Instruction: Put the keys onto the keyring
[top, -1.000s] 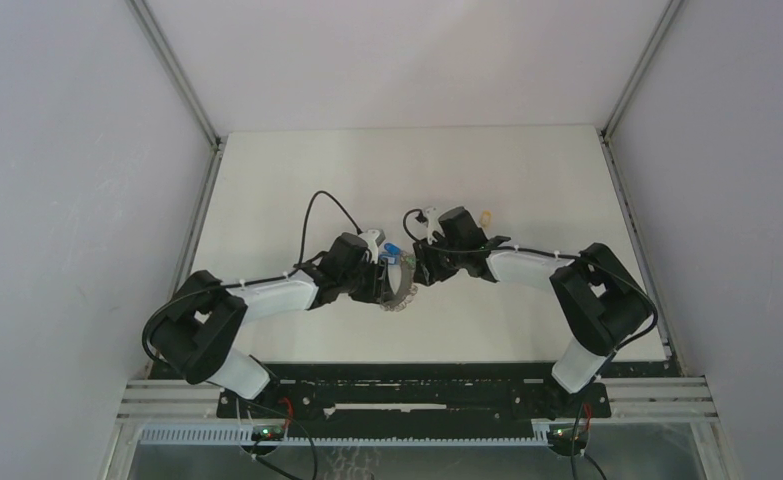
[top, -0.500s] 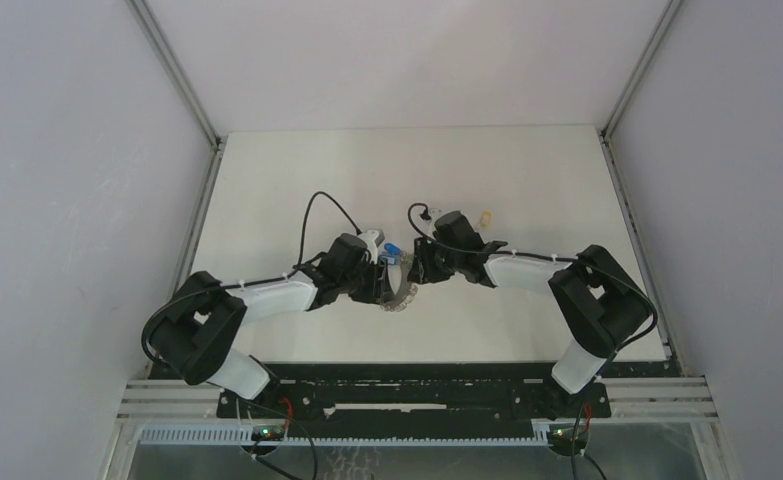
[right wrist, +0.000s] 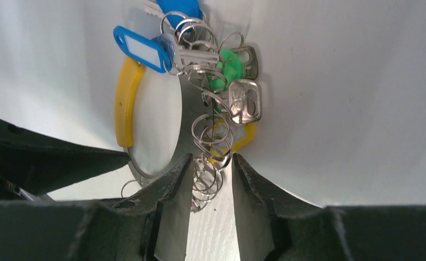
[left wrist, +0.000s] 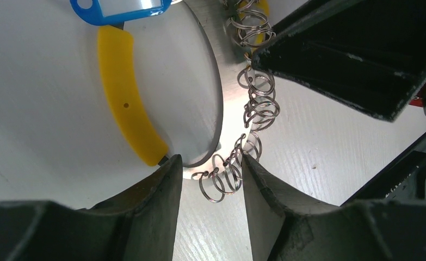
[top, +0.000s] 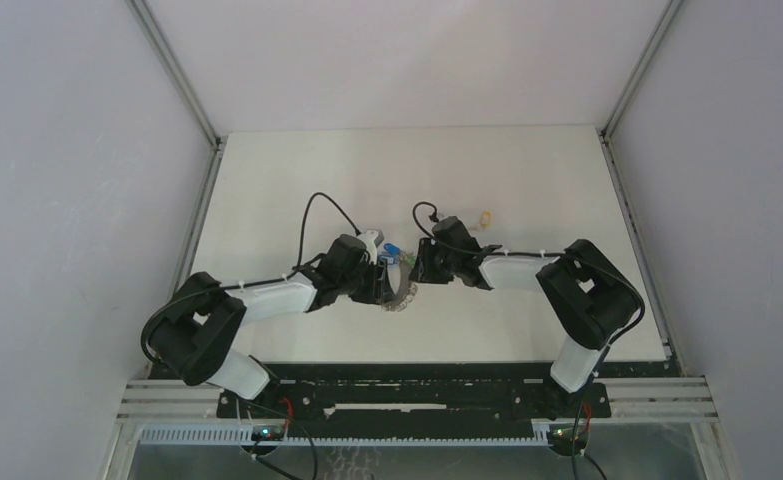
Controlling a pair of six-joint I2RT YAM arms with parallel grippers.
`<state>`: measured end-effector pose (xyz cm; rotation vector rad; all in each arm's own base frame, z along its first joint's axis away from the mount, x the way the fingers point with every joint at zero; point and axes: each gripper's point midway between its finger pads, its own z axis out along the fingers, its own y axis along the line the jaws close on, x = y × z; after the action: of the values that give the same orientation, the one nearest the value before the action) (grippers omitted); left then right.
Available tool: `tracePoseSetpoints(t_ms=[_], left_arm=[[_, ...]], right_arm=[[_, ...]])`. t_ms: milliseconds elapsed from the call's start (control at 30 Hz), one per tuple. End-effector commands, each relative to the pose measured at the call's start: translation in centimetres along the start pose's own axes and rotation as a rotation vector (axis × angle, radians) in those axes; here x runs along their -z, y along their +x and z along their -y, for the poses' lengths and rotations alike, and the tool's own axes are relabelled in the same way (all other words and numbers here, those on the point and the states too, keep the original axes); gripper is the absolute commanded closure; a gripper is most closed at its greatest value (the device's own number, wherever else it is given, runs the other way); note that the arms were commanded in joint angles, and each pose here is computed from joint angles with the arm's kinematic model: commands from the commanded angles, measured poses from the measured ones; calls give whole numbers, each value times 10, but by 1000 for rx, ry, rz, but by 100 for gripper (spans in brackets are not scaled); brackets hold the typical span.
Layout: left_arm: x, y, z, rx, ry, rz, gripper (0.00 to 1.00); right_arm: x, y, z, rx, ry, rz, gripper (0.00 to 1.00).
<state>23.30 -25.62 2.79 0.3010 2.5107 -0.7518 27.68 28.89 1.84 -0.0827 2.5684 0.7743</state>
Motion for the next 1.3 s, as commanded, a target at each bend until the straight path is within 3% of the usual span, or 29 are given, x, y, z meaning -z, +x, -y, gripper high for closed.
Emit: tracePoseSetpoints(t_ms=[0, 200, 600, 700, 800, 967, 1267], left_arm=[[3, 7, 4, 13, 24, -6, 50], [11, -2, -2, 38, 5, 78, 47], [72, -62, 16, 201, 249, 466, 36], [93, -74, 10, 195, 249, 554, 34], [112, -81, 1, 102, 176, 617, 31], [129, -91, 12, 1, 195, 665, 28], [114, -91, 48, -136, 347, 636, 28]], right_arm=[[-8, -11, -7, -11, -22, 55, 72], [2, -25, -19, 37, -67, 105, 100], [58, -54, -66, 364, -218, 231, 100], [67, -61, -62, 475, -136, 254, 100], [80, -67, -64, 623, -72, 276, 100], [100, -70, -86, 784, -101, 327, 100], [113, -60, -106, 912, -224, 336, 100]])
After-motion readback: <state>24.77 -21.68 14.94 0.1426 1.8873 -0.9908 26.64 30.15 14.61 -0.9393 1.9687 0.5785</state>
